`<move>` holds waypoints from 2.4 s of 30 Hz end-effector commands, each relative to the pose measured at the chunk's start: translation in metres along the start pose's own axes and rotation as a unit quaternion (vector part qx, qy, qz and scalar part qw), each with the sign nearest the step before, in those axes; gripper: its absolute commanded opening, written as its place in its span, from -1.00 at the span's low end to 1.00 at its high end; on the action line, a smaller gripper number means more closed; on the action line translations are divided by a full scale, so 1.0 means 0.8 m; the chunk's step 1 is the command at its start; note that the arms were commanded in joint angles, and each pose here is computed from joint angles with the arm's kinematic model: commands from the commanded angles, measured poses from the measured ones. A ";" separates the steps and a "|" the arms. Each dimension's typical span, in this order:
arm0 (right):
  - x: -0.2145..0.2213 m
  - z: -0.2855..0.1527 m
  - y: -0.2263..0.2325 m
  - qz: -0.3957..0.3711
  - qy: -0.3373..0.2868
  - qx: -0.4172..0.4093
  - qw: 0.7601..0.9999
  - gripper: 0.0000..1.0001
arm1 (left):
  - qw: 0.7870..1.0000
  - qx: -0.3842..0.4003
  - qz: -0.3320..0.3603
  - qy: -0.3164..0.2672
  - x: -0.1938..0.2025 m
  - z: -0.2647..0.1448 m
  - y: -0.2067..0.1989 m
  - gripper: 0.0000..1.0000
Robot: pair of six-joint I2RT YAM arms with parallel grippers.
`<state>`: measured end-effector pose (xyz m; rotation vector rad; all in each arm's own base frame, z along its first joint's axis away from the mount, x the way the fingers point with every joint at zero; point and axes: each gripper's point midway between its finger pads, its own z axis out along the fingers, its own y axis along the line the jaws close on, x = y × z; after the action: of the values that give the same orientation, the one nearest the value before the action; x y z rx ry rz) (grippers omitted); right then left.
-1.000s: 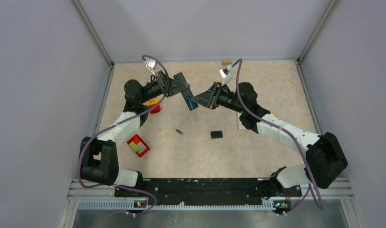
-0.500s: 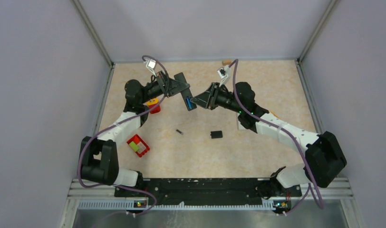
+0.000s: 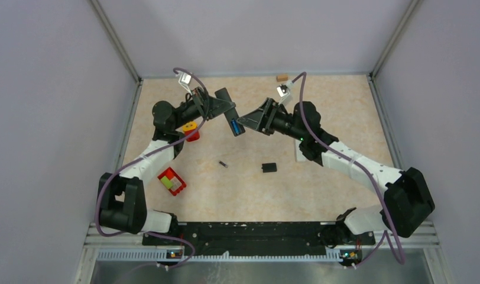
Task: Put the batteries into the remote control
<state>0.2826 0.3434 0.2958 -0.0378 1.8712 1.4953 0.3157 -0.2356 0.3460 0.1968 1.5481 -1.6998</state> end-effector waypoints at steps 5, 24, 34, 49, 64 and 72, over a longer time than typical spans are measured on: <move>-0.016 0.015 0.031 0.033 -0.008 -0.057 0.998 0.31 | 0.998 0.045 0.045 -0.012 -0.011 -0.001 -0.038 -1.00; 0.032 0.043 -0.020 -0.018 0.054 -0.009 0.998 -0.35 | 0.999 0.045 0.007 -0.025 -0.019 0.002 -0.041 -1.00; 0.060 0.045 -0.053 -0.071 0.081 0.042 0.993 -0.55 | 0.999 0.036 -0.012 -0.031 -0.027 0.004 -0.042 -1.00; -0.019 -0.002 0.004 -0.014 -0.031 0.042 0.999 0.04 | 0.999 0.011 0.019 -0.043 -0.030 -0.008 -0.026 -1.00; -0.011 0.031 0.043 0.059 0.007 -0.066 0.996 0.47 | 0.999 0.012 0.018 -0.045 -0.029 -0.009 -0.026 -1.00; -0.008 0.043 0.041 0.064 0.017 -0.070 0.995 0.37 | 0.999 0.011 0.017 -0.044 -0.028 -0.009 -0.023 -1.00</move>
<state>0.2859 0.3745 0.2961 0.0342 1.9147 1.6584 0.3269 -0.2244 0.3495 0.0878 1.5501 -1.6942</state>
